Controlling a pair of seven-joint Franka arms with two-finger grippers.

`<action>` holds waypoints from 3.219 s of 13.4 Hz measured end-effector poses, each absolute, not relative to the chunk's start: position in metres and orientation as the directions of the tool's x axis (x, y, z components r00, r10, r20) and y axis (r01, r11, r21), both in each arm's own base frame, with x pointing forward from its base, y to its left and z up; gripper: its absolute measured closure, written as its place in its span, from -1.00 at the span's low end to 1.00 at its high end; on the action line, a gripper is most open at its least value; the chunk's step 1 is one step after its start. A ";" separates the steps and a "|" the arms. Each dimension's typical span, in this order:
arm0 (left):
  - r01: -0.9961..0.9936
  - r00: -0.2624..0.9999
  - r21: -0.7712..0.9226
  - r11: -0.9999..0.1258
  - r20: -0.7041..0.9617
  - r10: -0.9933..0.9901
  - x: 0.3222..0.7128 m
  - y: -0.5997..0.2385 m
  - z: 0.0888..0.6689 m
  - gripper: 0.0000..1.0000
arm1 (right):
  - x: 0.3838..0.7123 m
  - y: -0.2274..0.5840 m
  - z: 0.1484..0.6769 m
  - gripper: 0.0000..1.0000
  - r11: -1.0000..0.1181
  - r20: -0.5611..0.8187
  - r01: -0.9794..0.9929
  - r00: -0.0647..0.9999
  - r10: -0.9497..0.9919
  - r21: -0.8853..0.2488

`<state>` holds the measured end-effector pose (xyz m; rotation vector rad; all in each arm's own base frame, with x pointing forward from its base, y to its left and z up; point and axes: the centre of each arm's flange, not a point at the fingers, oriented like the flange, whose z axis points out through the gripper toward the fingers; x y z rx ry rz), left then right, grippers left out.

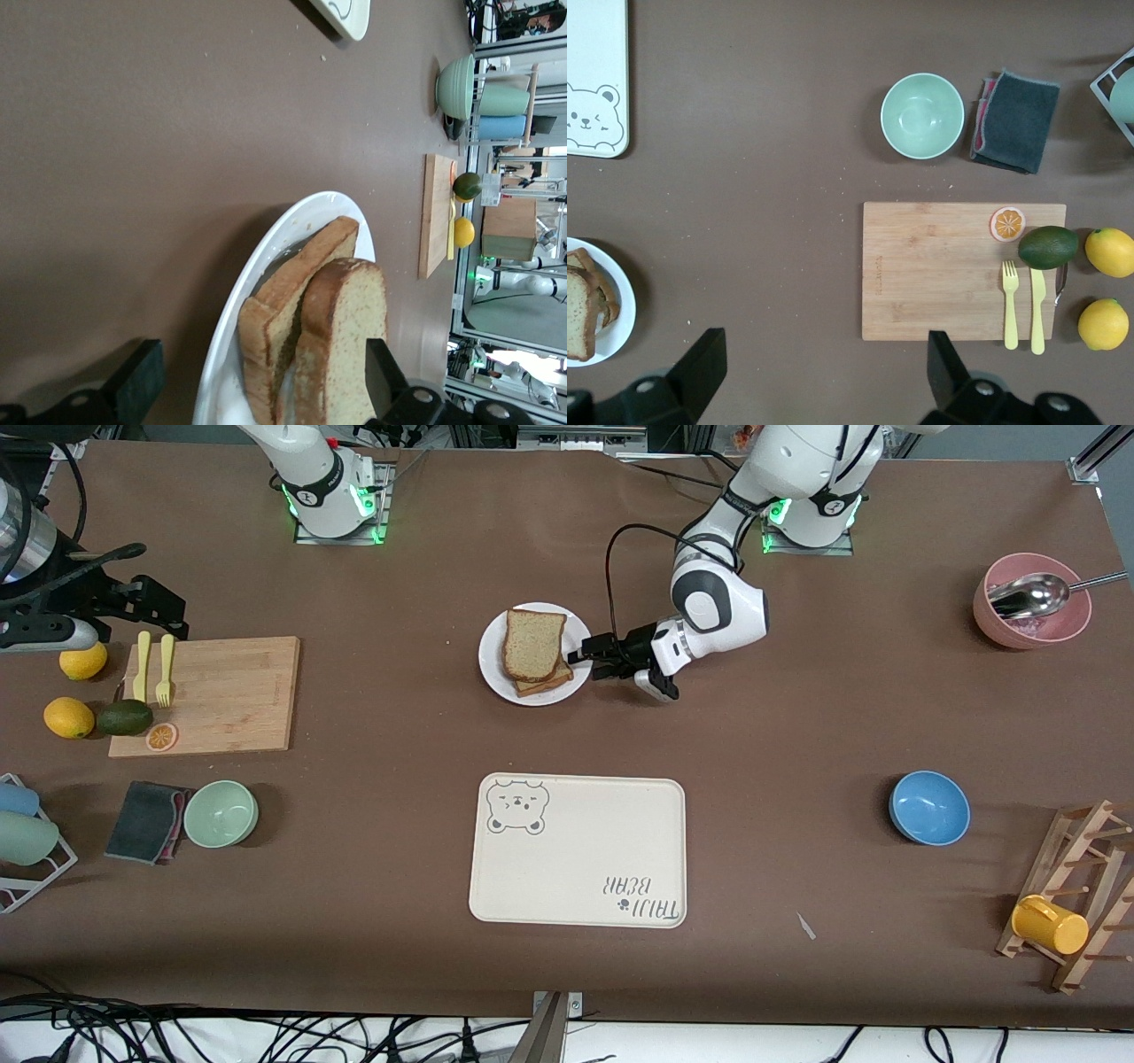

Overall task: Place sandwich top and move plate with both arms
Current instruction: 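Grasp the plate rim with the left gripper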

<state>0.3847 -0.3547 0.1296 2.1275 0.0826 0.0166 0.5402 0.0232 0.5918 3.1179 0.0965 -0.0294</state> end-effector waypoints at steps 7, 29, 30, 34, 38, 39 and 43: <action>0.022 1.000 0.849 -0.529 -0.010 0.025 0.371 -0.362 0.127 -1.00 | 0.540 0.024 0.592 -1.00 -0.998 -0.019 0.063 0.998 0.063 0.022; 0.000 1.000 0.831 -0.556 -0.012 -0.018 0.350 -0.355 0.109 0.30 | 0.540 0.027 0.593 -1.00 -0.997 -0.016 0.069 0.998 0.069 0.022; -0.001 1.000 0.831 -0.557 -0.012 -0.019 0.349 -0.354 0.109 0.49 | 0.540 0.027 0.593 -1.00 -0.997 -0.016 0.069 0.998 0.069 0.022; -0.002 1.000 0.830 -0.558 -0.012 -0.020 0.348 -0.353 0.108 0.58 | 0.540 0.027 0.593 -1.00 -0.997 -0.016 0.069 0.998 0.069 0.022; -0.003 1.000 0.832 -0.555 -0.011 -0.021 0.349 -0.354 0.109 0.78 | 0.540 0.027 0.593 -1.00 -0.997 -0.016 0.069 0.998 0.069 0.022; -0.004 1.000 0.833 -0.553 -0.010 -0.022 0.349 -0.354 0.110 0.84 | 0.540 0.027 0.593 -1.00 -0.997 -0.016 0.069 0.998 0.069 0.022; -0.003 1.000 0.835 -0.550 -0.011 -0.022 0.349 -0.354 0.110 0.87 | 0.540 0.027 0.593 -1.00 -0.997 -0.017 0.069 0.998 0.069 0.022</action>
